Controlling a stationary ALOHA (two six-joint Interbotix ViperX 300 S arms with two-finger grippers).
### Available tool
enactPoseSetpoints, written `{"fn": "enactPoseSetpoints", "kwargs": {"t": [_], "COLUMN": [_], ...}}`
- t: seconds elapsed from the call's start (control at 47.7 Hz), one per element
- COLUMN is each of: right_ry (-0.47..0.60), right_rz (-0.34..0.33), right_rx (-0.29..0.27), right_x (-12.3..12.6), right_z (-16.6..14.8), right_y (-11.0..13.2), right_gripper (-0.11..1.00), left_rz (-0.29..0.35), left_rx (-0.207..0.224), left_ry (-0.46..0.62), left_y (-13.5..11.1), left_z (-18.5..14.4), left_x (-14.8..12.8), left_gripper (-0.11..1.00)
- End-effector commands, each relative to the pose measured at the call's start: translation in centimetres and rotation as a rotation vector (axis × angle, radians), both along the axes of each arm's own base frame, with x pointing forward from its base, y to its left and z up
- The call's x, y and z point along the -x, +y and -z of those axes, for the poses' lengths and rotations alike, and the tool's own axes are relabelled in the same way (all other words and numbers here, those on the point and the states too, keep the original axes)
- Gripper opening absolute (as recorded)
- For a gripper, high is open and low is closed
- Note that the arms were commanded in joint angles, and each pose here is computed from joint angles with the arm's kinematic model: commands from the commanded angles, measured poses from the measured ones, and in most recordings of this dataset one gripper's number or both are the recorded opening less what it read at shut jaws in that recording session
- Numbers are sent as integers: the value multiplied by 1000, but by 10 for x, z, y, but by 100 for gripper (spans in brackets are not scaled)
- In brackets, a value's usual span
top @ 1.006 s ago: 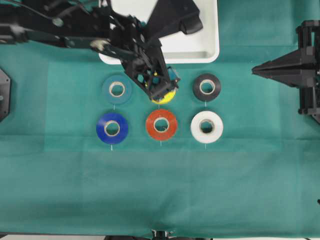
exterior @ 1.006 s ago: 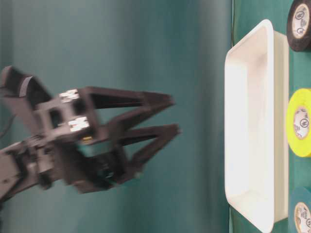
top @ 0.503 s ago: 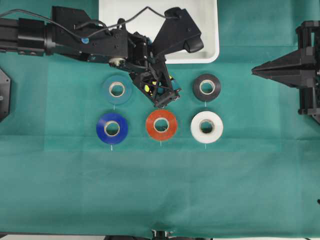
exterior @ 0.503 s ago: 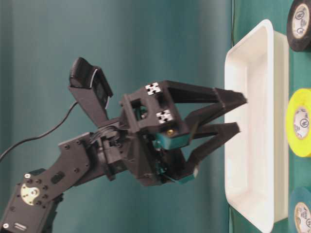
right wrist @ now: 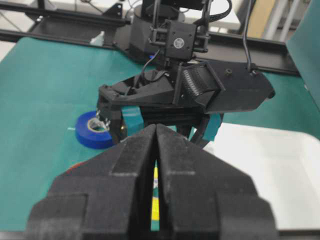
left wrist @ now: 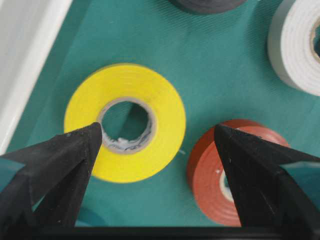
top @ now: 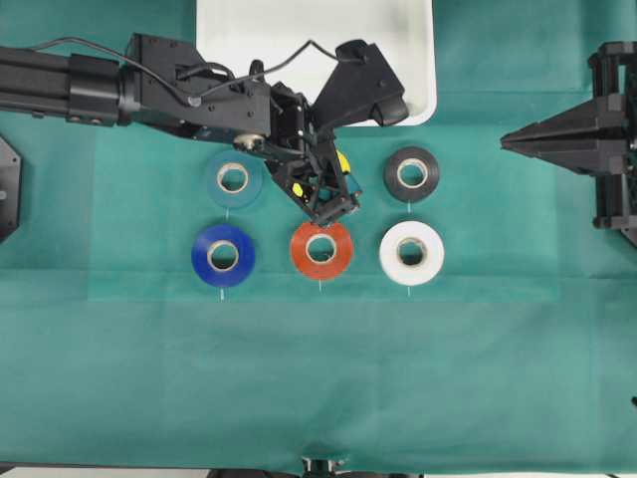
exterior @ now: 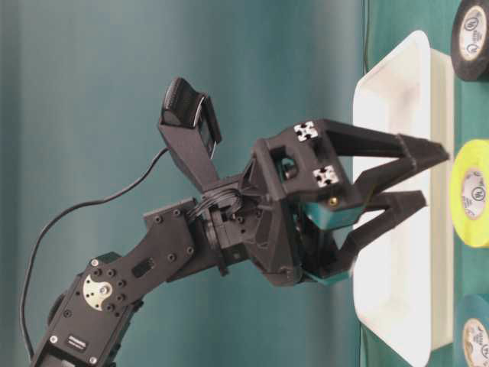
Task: Place the tape from the fixed location into the white case.
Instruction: 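Lower the left gripper into the yellow roll's hole and close it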
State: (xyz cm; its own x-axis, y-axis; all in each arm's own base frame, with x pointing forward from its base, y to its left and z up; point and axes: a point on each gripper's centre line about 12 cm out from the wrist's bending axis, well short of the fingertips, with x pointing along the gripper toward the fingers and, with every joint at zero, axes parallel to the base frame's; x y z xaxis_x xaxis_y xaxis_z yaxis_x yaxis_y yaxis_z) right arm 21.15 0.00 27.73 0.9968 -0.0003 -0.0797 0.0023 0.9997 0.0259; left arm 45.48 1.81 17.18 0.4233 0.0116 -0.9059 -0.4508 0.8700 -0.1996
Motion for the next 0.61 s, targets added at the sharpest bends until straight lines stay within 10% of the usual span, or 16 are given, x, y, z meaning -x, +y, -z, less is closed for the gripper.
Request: {"fn": "enactPoseSetpoints", "kwargs": {"t": [0.0,0.587], "right_ry": [-26,-11], "right_rz": [-3,-3], "right_rx": [0,-2], "right_x": [-3,-4], "right_z": [-11,-8], "right_y": [1,1], "right_gripper": [0,0], "left_rz": [-5,-30], "left_rx": [6,24], "left_ry": [-31,52], "left_y": [-3,-8], "left_z": [-7,34], "left_x": [-4,-7], "left_gripper": [98,98]}}
